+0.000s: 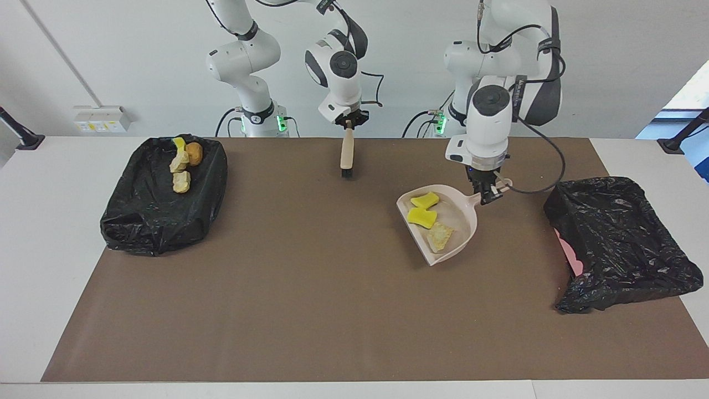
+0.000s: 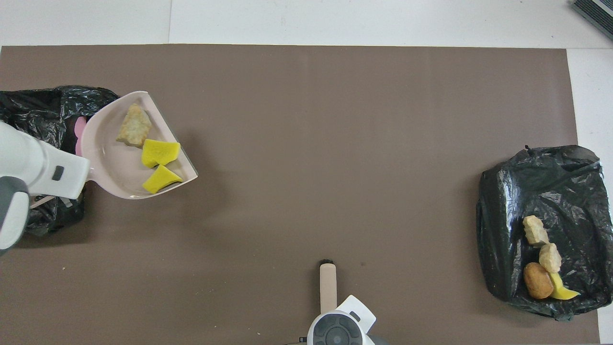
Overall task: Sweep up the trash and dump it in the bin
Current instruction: 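Tip the dustpan into the bag with the left gripper while the right gripper withdraws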
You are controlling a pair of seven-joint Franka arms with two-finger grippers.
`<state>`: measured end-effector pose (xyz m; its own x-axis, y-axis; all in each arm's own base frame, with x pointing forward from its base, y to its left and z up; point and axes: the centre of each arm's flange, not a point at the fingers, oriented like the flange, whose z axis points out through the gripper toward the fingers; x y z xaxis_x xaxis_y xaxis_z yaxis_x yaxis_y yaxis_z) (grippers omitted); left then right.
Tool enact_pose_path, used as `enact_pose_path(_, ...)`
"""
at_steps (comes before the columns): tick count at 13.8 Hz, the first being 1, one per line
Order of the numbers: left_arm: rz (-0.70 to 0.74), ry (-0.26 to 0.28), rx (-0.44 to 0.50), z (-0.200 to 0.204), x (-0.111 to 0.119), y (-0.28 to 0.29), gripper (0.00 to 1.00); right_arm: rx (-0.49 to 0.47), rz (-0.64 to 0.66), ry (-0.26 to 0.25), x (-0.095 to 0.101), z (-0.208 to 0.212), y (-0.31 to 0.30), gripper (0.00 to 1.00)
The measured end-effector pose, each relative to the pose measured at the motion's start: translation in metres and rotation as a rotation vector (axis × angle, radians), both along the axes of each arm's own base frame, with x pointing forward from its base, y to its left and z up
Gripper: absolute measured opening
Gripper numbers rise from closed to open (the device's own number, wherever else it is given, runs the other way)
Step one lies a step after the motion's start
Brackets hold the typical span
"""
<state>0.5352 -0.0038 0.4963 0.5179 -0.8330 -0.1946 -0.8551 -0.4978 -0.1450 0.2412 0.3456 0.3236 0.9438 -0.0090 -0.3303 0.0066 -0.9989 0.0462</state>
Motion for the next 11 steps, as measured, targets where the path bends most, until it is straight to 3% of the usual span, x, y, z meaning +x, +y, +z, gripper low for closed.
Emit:
enact_pose_path(6,0.284,-0.026,-0.028,0.015,-0.014,0.144,0.31,-0.006,0.009,0.000,-0.001,-0.002,0.000,0.26)
enact_pose_path(7,0.351,-0.046,-0.060,0.022,-0.019,0.171,0.31,-0.009,0.014,-0.004,0.000,-0.002,0.000,0.32)
enact_pose_path(9,0.453,-0.078,-0.091,0.032,-0.030,0.217,0.31,0.000,0.018,-0.035,0.012,0.003,0.003,0.54)
enact_pose_path(11,0.505,-0.088,-0.094,0.035,-0.039,0.243,0.31,0.023,-0.018,-0.074,0.047,0.021,0.002,0.77)
